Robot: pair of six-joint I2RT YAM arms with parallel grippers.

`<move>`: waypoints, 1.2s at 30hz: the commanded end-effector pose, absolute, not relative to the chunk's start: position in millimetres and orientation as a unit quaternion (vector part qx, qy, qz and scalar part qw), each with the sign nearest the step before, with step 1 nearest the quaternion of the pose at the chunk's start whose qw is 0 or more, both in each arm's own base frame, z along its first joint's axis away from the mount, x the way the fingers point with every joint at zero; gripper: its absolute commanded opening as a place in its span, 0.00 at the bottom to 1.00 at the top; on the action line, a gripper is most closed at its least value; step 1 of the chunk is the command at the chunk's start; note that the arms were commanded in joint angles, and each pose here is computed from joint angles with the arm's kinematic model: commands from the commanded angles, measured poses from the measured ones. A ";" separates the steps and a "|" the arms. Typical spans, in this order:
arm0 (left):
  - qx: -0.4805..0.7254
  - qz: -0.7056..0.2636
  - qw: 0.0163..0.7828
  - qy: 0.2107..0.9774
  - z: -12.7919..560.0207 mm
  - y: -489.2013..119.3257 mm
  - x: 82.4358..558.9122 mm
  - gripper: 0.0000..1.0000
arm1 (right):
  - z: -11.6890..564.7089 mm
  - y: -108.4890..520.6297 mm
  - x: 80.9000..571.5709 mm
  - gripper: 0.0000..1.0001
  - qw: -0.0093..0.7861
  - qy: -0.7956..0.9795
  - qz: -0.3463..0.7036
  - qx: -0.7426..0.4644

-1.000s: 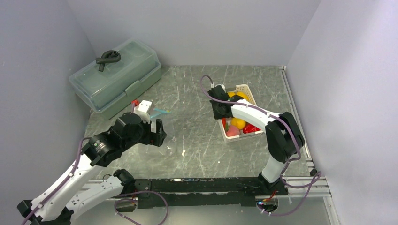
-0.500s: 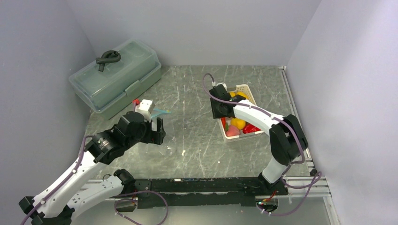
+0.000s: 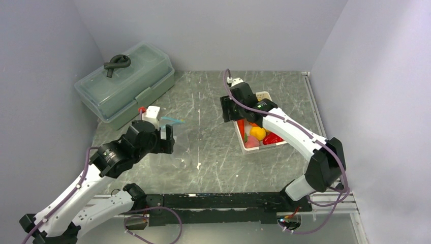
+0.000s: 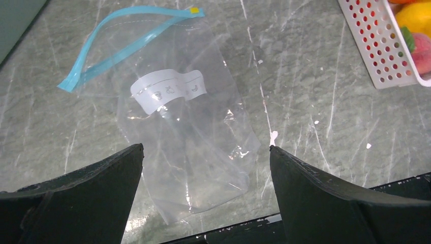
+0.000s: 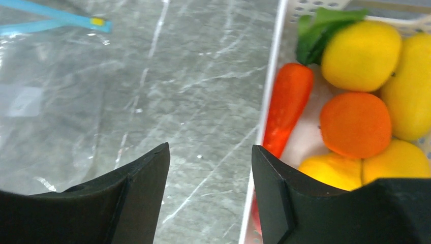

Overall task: Place the food in the zip-top bag and seal the zipper
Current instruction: Move the bin to the center of the board, then pick up the zipper food storage bag at the center of the board.

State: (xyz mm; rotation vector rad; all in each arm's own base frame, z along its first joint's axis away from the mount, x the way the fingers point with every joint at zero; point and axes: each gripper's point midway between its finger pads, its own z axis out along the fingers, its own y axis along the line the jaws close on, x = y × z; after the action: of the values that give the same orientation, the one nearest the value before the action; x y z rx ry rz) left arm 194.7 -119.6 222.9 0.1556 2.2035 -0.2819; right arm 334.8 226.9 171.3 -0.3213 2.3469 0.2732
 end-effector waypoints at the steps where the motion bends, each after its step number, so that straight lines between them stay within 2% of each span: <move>1: 0.008 -0.091 0.475 0.875 244.6 -101.0 200.9 0.99 | 207.1 255.3 319.8 0.65 0.382 0.894 0.163 -0.170; 13: -0.087 -0.027 0.488 0.868 250.5 -56.3 191.4 0.99 | 229.4 322.3 288.3 0.69 0.343 0.872 0.282 -0.205; 21: -0.105 -0.054 0.503 0.856 268.0 -50.0 181.7 0.99 | 245.2 376.2 268.0 0.75 0.322 0.851 0.342 -0.235; 36: -0.118 -0.095 0.510 0.847 274.3 -43.4 163.7 0.99 | 232.6 452.3 258.5 0.86 0.286 0.854 0.364 -0.235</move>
State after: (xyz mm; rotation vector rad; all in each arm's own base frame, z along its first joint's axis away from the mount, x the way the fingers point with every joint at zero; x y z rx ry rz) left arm 168.4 -46.4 267.6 -0.2470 2.0623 -0.1905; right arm 254.0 429.4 214.4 -0.6773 2.3267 0.9238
